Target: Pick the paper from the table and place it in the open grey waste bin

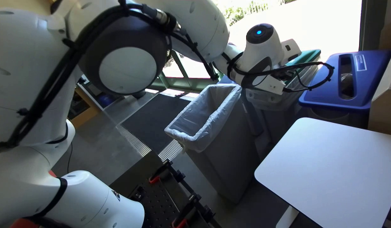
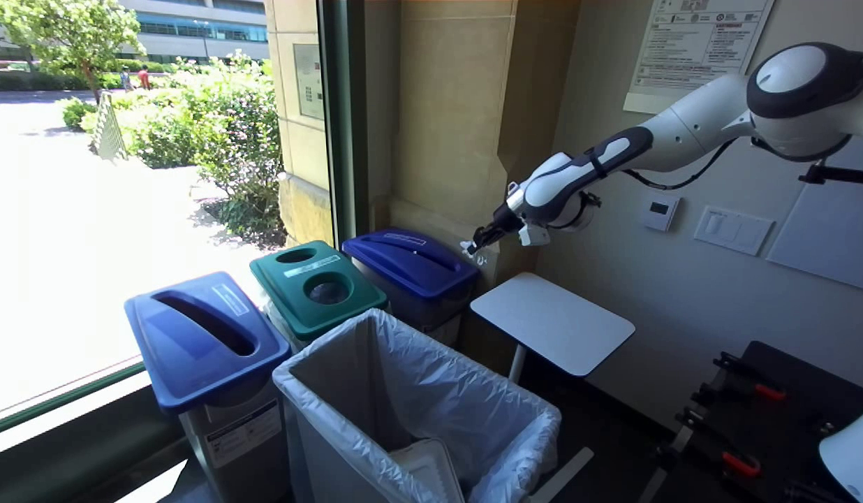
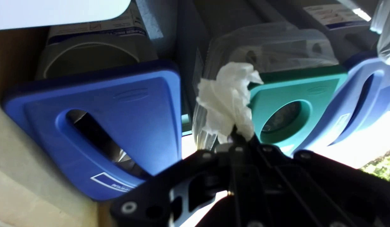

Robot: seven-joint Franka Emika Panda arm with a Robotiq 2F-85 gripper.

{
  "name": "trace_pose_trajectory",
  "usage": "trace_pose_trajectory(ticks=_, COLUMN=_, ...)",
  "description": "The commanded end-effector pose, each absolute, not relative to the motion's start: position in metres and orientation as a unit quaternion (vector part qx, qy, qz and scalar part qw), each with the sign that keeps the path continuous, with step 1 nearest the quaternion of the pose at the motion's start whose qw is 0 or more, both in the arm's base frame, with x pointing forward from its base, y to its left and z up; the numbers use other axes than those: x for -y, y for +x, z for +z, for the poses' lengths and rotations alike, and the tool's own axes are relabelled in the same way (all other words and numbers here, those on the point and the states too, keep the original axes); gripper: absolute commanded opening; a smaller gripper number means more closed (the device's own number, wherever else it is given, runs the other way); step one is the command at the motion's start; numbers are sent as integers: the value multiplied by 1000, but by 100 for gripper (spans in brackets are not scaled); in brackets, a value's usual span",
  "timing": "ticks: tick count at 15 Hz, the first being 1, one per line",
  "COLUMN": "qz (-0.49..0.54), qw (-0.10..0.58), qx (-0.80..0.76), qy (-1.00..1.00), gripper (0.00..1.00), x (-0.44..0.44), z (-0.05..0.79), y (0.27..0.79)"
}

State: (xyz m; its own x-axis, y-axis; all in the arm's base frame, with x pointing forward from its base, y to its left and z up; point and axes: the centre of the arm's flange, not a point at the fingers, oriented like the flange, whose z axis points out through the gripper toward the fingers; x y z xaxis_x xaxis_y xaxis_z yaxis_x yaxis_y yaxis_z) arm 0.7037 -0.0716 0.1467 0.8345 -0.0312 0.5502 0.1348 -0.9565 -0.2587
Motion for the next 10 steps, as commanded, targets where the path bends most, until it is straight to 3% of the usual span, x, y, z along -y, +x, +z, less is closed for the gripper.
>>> trace_pose_trajectory(ticks=1, qz=-231, qw=143, qx=109, qy=-956, gripper=1, x=31, z=162, y=683)
trace_pose_trajectory(ticks=10, qz=-153, qw=124, qx=283, qy=-939, gripper=1, x=-85, z=163, y=660)
